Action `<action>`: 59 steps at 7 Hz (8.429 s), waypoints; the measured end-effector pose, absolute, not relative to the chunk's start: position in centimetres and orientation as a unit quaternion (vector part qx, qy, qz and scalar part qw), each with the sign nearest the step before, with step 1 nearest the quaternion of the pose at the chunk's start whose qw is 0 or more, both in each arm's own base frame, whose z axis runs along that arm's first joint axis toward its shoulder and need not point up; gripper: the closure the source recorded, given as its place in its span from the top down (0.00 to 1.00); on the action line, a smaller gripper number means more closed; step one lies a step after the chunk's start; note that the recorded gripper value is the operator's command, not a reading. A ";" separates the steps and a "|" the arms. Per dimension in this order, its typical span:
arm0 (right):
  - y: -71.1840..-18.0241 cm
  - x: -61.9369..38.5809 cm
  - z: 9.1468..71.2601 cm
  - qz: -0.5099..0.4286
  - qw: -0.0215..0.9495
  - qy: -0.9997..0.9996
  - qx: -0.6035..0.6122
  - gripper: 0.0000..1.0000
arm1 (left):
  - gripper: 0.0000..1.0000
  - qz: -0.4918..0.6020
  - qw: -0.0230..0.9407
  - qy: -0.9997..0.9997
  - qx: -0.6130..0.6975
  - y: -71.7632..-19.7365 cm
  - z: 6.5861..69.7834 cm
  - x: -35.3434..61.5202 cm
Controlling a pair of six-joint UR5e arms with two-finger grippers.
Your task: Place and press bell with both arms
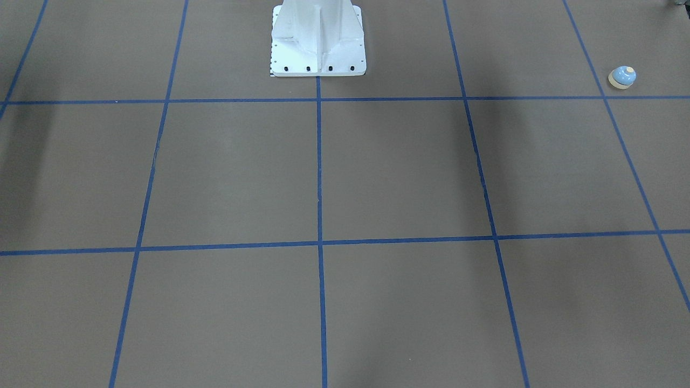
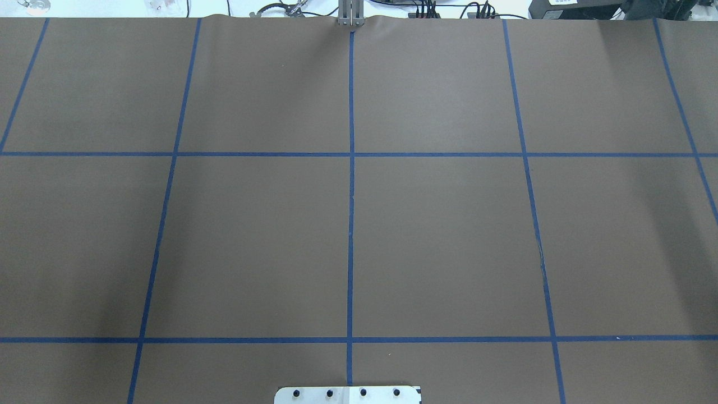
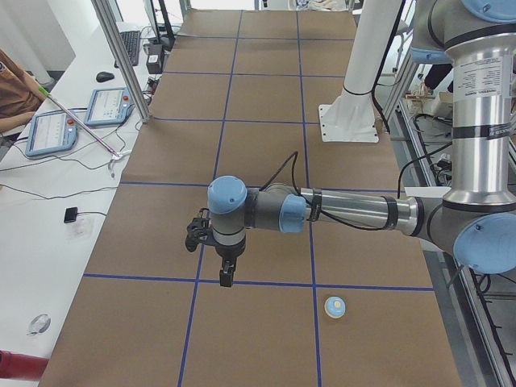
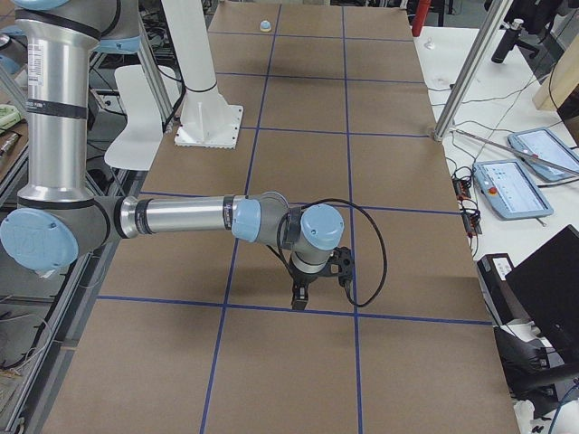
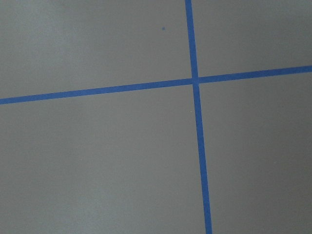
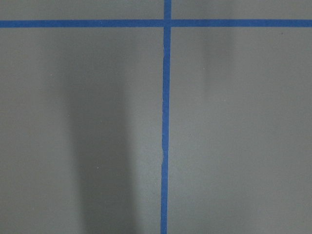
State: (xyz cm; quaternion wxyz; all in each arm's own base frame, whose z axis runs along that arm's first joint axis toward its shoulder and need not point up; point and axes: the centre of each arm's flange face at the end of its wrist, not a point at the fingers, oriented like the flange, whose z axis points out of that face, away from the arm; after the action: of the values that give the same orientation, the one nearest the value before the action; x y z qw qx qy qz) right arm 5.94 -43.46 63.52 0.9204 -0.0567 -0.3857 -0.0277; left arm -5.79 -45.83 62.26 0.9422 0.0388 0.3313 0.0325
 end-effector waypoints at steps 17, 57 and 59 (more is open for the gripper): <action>-43.9 6.5 58.7 -0.037 0.926 -0.376 -0.011 1.00 | 1.00 -0.516 0.850 -0.094 -0.050 -27.5 55.0 19.3; -43.0 8.0 56.8 -0.030 0.930 -0.366 0.011 1.00 | 0.00 -0.649 0.719 -0.206 0.137 -16.6 78.7 24.5; -42.2 8.2 56.6 -0.028 0.930 -0.366 0.012 1.00 | 0.00 -0.650 0.719 -0.203 0.141 -16.9 78.5 24.0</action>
State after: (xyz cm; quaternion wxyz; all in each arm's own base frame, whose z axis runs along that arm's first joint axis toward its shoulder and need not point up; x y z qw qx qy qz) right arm 8.25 -42.23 56.60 0.9303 0.0119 -0.3657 -0.0275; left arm 24.02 -16.86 78.53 0.7187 0.1409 -0.2027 -0.6500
